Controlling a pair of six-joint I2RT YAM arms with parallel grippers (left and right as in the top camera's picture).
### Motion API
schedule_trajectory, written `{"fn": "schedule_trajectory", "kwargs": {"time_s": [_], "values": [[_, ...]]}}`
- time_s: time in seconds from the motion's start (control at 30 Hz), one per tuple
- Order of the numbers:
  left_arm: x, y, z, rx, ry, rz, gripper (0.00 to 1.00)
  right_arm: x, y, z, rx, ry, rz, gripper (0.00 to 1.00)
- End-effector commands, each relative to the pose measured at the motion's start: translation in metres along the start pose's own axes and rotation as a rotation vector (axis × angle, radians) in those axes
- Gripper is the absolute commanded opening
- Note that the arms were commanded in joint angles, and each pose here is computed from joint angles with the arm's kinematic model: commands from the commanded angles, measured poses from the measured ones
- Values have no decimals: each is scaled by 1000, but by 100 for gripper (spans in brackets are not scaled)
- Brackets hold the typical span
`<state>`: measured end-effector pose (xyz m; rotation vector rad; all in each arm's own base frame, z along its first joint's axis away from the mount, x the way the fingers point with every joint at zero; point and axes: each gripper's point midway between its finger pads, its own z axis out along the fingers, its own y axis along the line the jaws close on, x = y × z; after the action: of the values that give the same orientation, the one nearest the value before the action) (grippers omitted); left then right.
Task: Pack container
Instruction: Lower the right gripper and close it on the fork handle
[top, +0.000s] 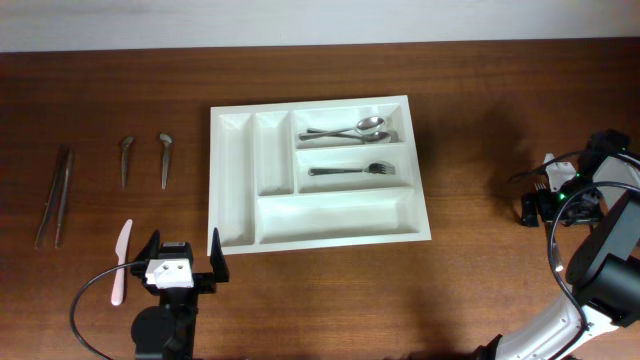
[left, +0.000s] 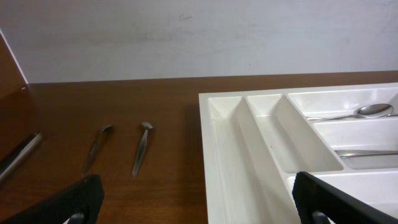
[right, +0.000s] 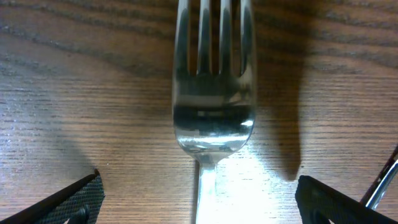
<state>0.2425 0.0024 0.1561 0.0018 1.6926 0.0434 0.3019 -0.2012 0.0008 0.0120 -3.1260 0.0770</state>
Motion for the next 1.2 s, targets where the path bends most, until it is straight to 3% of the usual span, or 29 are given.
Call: {"fn": "schedule_trajectory", "kwargs": {"time_s": [0.0, 0.83, 0.97, 1.03, 1.1, 1.17], "values": [[1, 1, 0, -2, -2, 15, 99, 3, 3, 1, -17, -5, 9, 99], [1, 1, 0, -2, -2, 15, 99, 10, 17, 17, -67, 0, 9, 100], [1, 1, 0, -2, -2, 15, 99, 10, 14, 17, -52, 0, 9, 91], [1, 1, 0, -2, -1, 15, 99, 11, 12, 17, -43, 4, 9, 67], [1, 1, 0, -2, -2, 15, 99, 11, 12, 17, -43, 4, 9, 58], [1, 1, 0, -2, -2, 15, 99, 11, 12, 17, -43, 3, 9, 58]]}}
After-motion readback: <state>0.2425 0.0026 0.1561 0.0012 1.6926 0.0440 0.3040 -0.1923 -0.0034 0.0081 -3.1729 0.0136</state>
